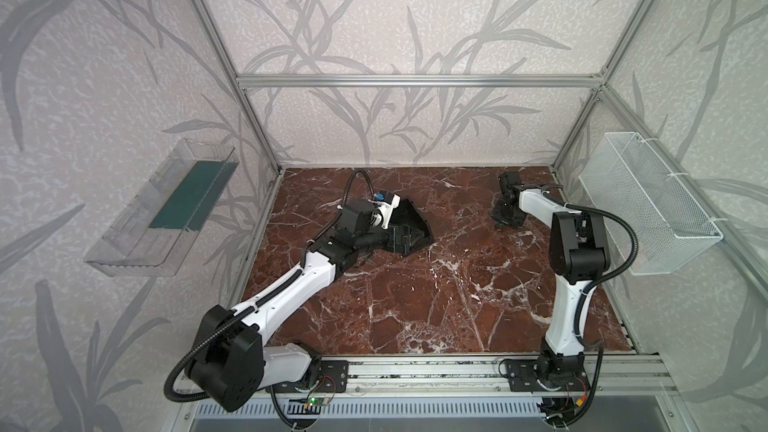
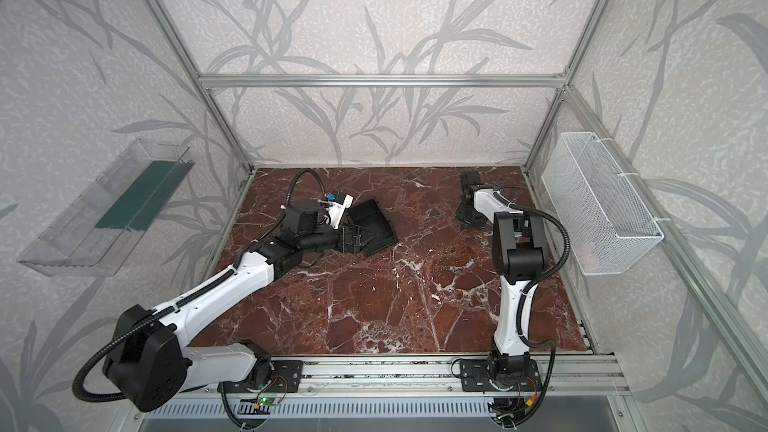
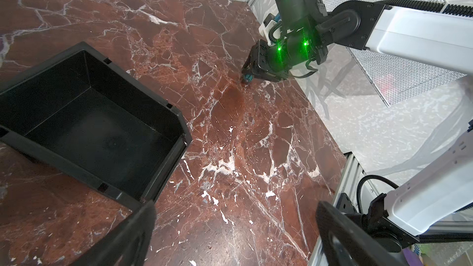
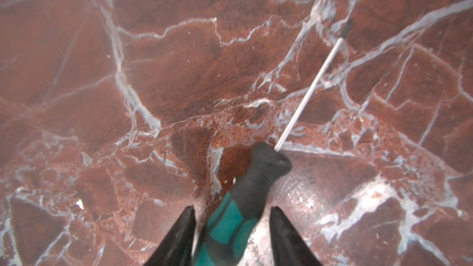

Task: Put the screwdriver in the bin
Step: 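Grasp the green-handled screwdriver by its handle with the right gripper, then lift the screwdriver and carry it over the black bin with the right gripper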

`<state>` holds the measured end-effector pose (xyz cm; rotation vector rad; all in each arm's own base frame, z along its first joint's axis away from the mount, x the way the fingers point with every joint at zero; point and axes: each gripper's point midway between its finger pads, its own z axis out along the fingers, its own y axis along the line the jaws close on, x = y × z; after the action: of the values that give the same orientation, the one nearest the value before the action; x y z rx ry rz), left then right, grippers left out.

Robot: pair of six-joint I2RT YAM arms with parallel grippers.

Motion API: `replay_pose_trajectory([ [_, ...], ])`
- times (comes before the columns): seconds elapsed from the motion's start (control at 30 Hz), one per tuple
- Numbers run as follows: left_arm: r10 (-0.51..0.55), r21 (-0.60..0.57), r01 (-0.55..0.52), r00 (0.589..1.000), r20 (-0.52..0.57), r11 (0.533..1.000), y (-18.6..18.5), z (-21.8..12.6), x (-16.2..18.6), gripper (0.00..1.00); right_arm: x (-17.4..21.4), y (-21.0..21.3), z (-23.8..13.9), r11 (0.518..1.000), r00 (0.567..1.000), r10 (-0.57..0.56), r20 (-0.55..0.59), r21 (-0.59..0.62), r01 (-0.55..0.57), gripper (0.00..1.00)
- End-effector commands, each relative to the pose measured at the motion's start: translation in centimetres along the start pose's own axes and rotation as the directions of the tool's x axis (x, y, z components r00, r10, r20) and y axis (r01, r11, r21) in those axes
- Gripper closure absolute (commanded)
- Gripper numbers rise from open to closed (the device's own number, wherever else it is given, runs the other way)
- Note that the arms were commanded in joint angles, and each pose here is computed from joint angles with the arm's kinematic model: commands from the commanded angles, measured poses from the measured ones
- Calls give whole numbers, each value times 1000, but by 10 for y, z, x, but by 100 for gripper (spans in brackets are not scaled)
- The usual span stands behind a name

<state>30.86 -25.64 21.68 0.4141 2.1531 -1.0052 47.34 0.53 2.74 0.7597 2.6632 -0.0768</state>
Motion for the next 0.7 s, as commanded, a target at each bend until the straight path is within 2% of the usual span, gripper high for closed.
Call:
replay_pose_trajectory([
  [0.0, 26, 4, -26, 1000, 11, 1000, -6, -1, -10, 1, 2, 0, 6, 1000, 999, 12, -32, 2, -12, 58],
  [0.27, 36, -17, -36, 999, 18, 999, -4, -5, -11, 1, 10, 5, 13, 1000, 998, 4, -69, -22, -5, 64],
  [0.4, 35, -21, -35, 999, 20, 999, -3, -5, -11, 1, 9, 4, 1, 999, 999, -29, -35, -33, 27, 74],
  [0.53, 37, -64, -36, 999, 20, 997, 4, -6, -12, 1, 7, 8, -19, 993, 993, -121, 10, -12, 122, 82],
  [0.67, 50, -131, -46, 998, 29, 990, 14, -11, -14, 0, 7, 27, -45, 969, 967, -245, 69, -24, 247, 83],
])
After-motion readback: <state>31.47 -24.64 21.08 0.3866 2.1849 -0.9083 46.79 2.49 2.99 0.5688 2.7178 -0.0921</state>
